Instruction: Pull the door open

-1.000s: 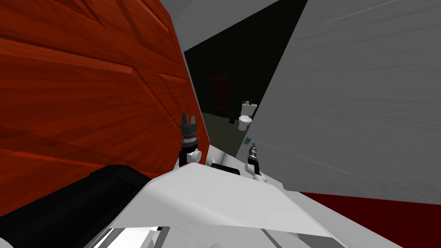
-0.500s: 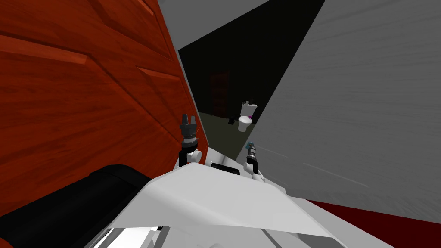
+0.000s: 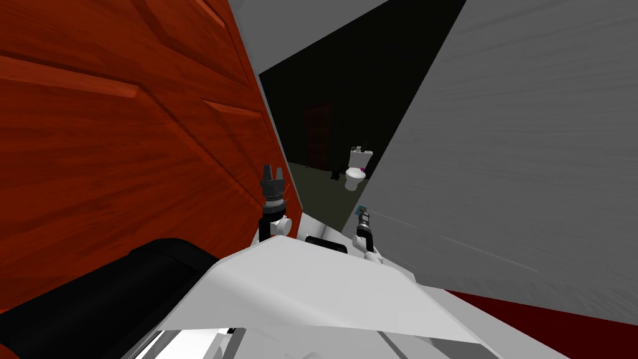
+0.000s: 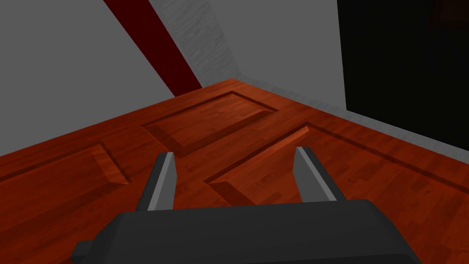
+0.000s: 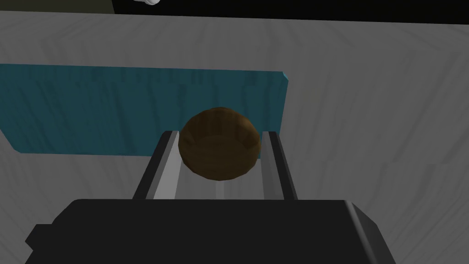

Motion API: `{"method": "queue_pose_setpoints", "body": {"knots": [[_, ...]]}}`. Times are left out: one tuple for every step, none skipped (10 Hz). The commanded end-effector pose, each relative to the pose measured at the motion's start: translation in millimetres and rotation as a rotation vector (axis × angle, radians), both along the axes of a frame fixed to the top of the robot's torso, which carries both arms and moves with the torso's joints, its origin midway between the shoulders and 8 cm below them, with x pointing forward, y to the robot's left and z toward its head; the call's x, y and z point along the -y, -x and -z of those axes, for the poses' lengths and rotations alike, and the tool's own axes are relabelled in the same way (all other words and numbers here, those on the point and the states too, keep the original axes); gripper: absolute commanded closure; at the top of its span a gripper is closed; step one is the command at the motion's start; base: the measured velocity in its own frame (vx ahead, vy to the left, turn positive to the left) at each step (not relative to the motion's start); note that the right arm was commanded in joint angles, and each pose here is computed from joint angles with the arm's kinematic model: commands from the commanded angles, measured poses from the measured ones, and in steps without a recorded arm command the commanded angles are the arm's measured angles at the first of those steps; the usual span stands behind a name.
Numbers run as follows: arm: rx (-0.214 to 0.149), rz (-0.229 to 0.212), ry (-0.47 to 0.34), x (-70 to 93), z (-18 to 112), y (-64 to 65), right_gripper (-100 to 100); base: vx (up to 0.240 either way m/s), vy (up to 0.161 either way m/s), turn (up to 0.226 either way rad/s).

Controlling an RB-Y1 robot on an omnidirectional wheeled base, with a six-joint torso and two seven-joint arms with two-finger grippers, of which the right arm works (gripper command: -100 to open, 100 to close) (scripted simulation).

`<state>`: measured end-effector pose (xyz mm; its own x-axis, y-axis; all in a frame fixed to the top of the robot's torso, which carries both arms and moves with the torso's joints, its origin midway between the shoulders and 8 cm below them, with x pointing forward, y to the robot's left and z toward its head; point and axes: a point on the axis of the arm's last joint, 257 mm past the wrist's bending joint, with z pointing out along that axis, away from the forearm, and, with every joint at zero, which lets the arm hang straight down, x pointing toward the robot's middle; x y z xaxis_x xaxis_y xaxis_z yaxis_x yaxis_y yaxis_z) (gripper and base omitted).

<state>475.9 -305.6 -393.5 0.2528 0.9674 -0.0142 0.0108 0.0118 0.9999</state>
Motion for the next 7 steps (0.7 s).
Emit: {"method": "queue_pose_setpoints", "body": {"knots": [[-0.002, -0.001, -0.002, 1.9, 1.3, 1.0, 100, -0.11, -0.007, 0.031], [-0.003, -0.002, -0.004, 3.2, 2.1, 1.6, 100, -0.167, -0.044, 0.049], [-0.003, -0.003, -0.005, 3.8, 2.5, 1.9, 100, -0.188, -0.033, 0.044], [-0.004, -0.004, -0.007, 5.1, 3.3, 2.5, 100, -0.202, -0.005, 0.022], [-0.005, -0.006, -0.009, 6.5, 4.1, 3.2, 100, -0.186, 0.0, 0.013], [-0.005, -0.008, -0.011, 7.8, 4.9, 3.8, 100, -0.184, 0.013, 0.013], [-0.006, -0.01, -0.014, 9.1, 5.6, 4.3, 100, -0.206, 0.019, 0.004]]}}
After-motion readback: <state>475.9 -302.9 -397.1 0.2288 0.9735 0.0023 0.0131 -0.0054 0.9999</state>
